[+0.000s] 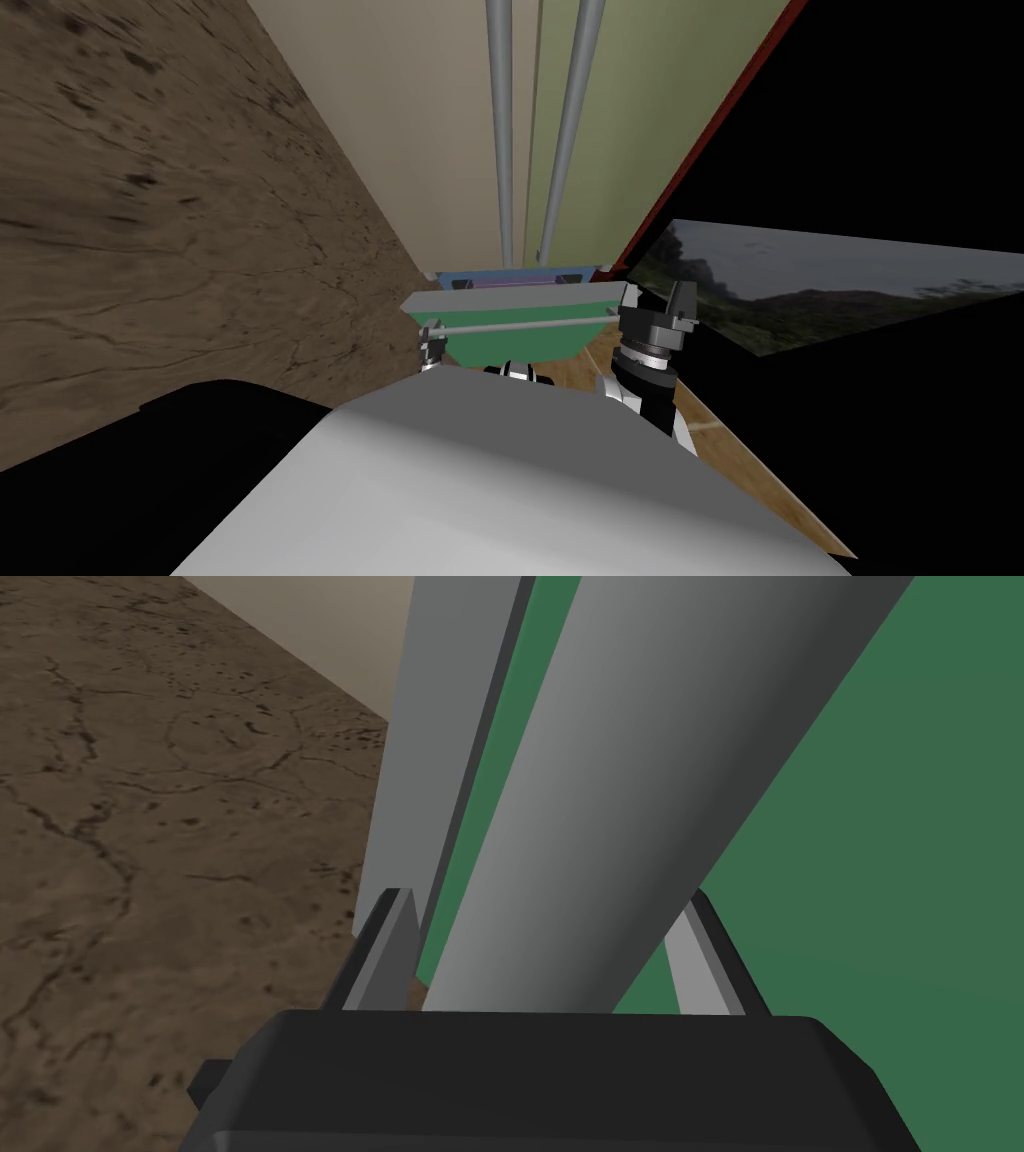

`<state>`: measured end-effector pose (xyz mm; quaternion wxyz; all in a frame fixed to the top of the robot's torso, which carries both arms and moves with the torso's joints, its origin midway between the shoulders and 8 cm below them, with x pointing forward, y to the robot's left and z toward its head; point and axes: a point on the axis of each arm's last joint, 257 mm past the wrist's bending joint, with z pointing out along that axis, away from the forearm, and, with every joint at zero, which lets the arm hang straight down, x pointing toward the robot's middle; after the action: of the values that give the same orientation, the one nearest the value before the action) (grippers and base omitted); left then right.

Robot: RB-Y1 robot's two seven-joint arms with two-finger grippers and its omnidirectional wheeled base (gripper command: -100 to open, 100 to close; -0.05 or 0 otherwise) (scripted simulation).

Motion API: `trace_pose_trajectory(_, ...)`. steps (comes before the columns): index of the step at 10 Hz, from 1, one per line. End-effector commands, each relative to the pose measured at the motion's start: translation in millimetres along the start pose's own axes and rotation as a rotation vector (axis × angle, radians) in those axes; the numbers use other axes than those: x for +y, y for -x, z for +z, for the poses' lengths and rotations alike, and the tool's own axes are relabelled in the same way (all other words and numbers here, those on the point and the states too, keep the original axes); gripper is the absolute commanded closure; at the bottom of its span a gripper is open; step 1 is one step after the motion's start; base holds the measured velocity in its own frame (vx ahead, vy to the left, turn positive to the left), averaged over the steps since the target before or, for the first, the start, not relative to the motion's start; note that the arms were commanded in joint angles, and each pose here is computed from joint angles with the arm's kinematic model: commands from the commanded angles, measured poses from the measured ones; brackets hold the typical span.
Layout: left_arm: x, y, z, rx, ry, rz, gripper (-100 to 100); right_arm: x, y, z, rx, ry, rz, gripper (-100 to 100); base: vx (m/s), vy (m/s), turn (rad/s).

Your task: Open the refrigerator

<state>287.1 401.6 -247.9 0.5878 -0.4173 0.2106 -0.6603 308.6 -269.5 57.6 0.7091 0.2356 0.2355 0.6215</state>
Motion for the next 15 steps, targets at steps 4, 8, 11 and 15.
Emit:
trace_pose_trajectory(4,4.2,-7.2,-1.4,0.010,0.000,-0.011,100,0,0.0,0.0,0.000,0.000,0.000,0,-0.146,-0.040,0.034)
trace_pose_trajectory(8,41.4,-34.1,26.1,0.015,0.000,-0.019,100,0,0.0,0.0,0.000,0.000,0.000,0,-0.199,0.055,0.037)
trace_pose_trajectory(11,64.0,-58.7,50.3,0.030,-0.006,-0.029,100,0,0.0,0.0,0.000,0.000,0.000,0,-0.166,0.041,0.044)
trace_pose_trajectory(15,76.7,-67.8,86.6,0.041,0.002,-0.038,-100,0,0.0,0.0,0.000,0.000,0.000,0,-0.111,0.007,0.038)
